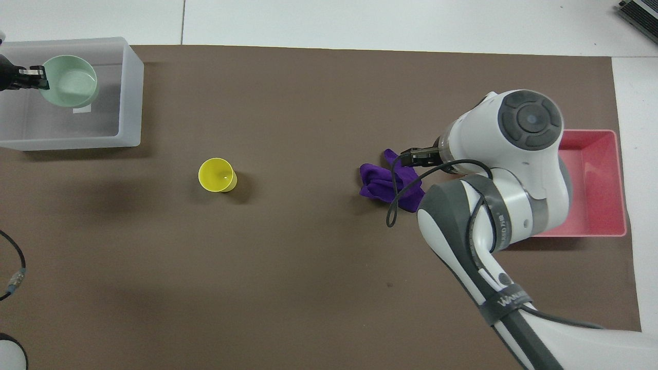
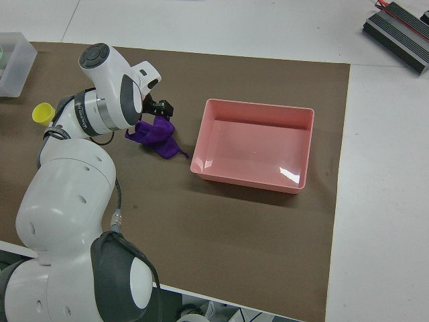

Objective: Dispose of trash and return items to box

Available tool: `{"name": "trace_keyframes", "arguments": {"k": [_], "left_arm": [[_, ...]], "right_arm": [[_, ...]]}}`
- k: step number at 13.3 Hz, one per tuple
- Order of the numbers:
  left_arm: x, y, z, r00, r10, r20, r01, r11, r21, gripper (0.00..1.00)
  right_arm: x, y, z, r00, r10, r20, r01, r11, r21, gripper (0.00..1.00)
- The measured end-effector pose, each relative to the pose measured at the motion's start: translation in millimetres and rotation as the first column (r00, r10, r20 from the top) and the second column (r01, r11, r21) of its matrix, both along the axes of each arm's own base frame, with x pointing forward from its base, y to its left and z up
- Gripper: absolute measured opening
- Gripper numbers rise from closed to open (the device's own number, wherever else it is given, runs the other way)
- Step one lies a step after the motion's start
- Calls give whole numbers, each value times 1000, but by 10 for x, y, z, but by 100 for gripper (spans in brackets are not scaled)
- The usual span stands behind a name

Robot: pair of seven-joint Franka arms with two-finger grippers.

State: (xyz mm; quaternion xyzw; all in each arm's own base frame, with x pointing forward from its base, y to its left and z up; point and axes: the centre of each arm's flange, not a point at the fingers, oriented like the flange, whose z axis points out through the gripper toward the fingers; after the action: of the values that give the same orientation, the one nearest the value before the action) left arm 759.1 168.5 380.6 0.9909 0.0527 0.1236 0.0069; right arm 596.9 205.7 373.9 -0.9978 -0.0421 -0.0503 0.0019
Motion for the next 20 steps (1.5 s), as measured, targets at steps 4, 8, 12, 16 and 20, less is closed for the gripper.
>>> {"name": "trace_keyframes", "arguments": {"k": [4,8,12,16,20], "left_arm": [[36,26,-357,1000,4,-9,-4,1000,-5,3],[31,47,-394,1000,8,3,-8,1000,-2,3],[23,70,-268,1000,9,18,-9,1000,0,36],[-39,-74,215,999,-11,34,11,1000,1,70],[-400,-550,712,997,-71,17,71,997,7,96]], "right_arm": [[-28,96,-217,1000,14,-6,-14,1000,3,100],[-84,192,-465,999,33,-22,-33,999,8,100],[-149,295,-687,998,49,-32,-48,999,11,98],[-208,303,-757,998,55,-27,-55,998,13,55],[-233,369,-704,998,64,-19,-64,998,16,21]]}}
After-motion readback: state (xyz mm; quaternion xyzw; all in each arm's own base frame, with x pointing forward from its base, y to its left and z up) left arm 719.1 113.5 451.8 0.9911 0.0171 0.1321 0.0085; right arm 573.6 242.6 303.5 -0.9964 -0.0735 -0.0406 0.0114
